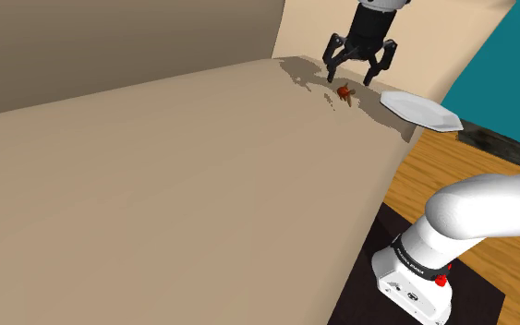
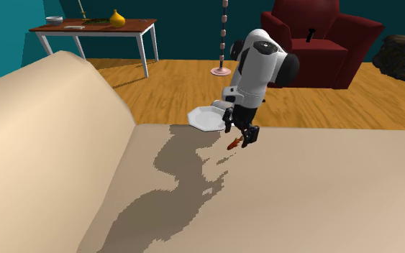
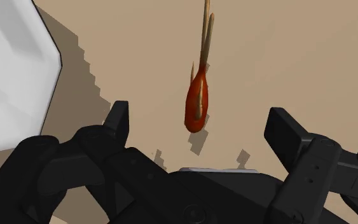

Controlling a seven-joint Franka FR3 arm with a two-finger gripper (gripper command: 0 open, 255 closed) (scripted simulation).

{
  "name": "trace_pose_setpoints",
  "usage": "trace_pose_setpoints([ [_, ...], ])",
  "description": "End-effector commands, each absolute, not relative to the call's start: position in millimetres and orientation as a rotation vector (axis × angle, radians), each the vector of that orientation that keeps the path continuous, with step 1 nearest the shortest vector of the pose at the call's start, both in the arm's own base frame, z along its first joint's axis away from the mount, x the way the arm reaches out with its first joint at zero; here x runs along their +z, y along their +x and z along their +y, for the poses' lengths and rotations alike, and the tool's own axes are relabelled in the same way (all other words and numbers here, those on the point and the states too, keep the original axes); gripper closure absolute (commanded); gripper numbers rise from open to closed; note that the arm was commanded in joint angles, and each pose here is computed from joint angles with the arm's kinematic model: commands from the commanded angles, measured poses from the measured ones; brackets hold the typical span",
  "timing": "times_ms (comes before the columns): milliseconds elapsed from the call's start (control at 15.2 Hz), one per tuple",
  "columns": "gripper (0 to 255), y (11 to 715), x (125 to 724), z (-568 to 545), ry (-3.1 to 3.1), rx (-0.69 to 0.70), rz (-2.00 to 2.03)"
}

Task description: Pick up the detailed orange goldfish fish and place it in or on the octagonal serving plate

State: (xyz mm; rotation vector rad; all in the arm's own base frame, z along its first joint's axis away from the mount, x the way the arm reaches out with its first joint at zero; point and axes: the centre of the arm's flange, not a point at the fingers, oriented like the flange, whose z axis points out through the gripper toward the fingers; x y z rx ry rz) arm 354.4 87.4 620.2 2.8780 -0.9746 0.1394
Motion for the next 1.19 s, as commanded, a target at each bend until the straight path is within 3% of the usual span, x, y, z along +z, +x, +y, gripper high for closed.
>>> trace_pose_setpoints([
  [0, 0, 354.6, 612.2, 86.6, 2.877, 0.140, -0.978],
  [528, 0, 354.6, 612.3, 86.7, 2.877, 0.140, -0.978],
  [594, 255, 354.6, 612.3, 86.7, 2.877, 0.140, -0.978],
  [1122, 255, 354.2, 611.8, 86.7, 2.877, 0.140, -0.978],
])
